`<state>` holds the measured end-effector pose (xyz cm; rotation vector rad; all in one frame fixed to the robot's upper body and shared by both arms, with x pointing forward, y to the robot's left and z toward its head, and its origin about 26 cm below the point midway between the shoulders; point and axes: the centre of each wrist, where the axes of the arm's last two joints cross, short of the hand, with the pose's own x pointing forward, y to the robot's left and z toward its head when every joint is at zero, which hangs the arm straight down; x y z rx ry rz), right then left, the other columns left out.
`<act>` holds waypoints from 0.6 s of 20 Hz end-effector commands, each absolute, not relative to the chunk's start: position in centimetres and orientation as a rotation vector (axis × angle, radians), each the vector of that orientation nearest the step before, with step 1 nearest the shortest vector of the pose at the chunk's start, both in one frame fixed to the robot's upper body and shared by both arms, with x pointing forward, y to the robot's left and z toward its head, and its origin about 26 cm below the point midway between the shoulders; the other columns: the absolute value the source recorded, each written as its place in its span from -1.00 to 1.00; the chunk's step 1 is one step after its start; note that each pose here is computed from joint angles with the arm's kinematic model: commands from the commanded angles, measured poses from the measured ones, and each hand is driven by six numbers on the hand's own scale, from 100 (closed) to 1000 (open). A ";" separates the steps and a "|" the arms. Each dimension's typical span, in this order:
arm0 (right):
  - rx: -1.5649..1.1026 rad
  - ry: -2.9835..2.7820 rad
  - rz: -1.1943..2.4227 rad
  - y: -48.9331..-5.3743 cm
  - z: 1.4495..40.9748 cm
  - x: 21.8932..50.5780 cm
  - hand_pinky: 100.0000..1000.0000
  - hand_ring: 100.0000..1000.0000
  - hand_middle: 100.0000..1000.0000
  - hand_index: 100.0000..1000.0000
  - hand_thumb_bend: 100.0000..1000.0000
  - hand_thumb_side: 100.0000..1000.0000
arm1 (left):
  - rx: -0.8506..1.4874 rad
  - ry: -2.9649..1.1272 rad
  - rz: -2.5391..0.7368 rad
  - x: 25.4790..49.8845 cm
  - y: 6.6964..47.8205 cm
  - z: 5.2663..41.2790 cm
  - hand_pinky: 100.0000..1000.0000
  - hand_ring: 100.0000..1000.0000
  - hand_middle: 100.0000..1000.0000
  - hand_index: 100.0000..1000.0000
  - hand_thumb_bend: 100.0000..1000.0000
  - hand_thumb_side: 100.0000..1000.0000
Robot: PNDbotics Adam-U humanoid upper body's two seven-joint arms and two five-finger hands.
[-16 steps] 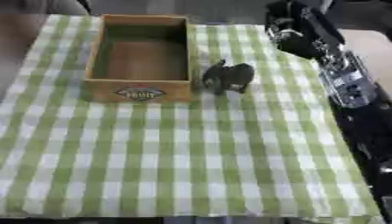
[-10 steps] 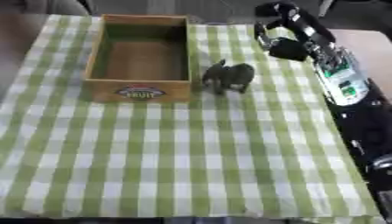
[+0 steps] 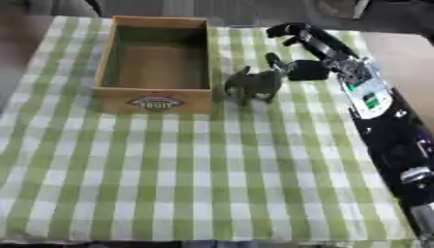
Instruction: Pick up objects on the table and place them in the box.
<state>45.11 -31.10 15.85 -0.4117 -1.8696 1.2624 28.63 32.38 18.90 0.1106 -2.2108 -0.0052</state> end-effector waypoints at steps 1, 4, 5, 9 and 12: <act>-0.451 -1.863 1.312 -31.4 17.0 45.4 0.64 0.83 0.61 0.80 -0.78 -0.10 | 0.110 -2.232 -0.027 28.5 32.2 19.5 -0.01 0.06 -0.10 0.02 -0.61 0.07; -0.456 -1.839 1.335 -31.3 16.5 45.6 0.65 0.83 0.61 0.80 -0.72 -0.18 | 0.106 -2.231 -0.030 28.5 32.2 19.5 -0.01 0.06 -0.10 0.02 -0.61 0.08; -0.456 -1.831 1.340 -31.3 16.3 45.7 0.65 0.83 0.61 0.80 -0.74 -0.07 | 0.104 -2.230 -0.031 28.5 32.2 19.4 -0.01 0.06 -0.10 0.02 -0.61 0.08; -0.463 -1.803 1.361 -31.3 15.8 45.9 0.65 0.83 0.60 0.80 -0.66 -0.04 | 0.102 -2.231 -0.035 28.5 32.2 19.4 -0.01 0.06 -0.10 0.02 -0.62 0.08; -0.474 -1.782 1.389 -31.3 15.5 45.9 0.65 0.82 0.61 0.80 -0.58 -0.03 | 0.102 -2.230 -0.036 28.5 32.2 19.4 -0.01 0.06 -0.10 0.02 -0.62 0.08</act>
